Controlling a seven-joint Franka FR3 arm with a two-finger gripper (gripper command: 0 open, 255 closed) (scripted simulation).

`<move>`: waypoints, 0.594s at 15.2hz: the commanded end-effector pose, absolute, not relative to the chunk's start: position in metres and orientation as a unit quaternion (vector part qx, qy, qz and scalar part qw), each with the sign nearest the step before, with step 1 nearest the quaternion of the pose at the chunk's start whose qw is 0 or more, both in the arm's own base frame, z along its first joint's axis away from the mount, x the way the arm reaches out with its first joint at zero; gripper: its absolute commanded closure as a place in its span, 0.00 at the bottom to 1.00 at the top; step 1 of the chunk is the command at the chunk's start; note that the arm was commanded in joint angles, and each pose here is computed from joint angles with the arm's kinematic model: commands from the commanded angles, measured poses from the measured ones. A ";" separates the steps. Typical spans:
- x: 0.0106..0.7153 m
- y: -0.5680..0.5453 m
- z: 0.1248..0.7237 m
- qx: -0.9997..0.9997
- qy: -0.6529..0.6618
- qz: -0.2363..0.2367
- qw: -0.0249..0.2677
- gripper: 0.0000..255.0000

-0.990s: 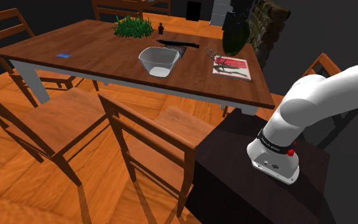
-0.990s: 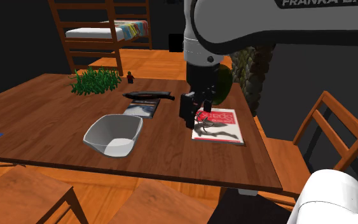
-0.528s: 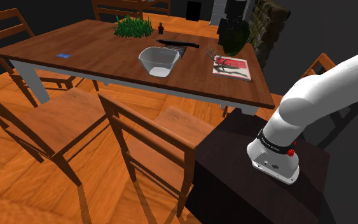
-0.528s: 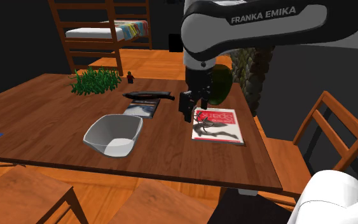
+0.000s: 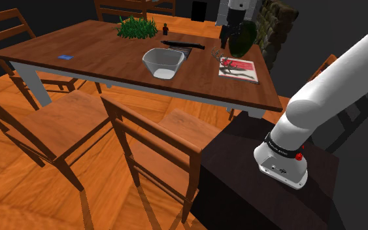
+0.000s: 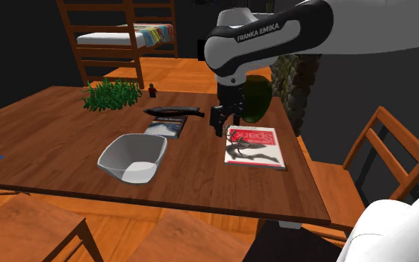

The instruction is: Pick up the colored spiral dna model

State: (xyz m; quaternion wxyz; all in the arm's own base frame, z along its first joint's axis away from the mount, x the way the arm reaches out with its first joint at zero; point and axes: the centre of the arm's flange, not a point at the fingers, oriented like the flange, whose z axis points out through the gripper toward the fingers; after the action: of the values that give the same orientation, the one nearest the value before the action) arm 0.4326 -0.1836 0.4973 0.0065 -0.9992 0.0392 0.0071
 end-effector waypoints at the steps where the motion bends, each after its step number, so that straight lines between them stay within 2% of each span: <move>1: 0.448 -0.206 0.484 -0.999 0.046 0.009 0.009 0.00; 9: 0.497 -0.290 0.433 -0.997 0.075 0.018 0.022 0.00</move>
State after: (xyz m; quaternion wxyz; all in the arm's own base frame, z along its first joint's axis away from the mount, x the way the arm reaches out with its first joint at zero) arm 0.4903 -0.2819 0.4395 0.0205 -0.9971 0.0715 0.0167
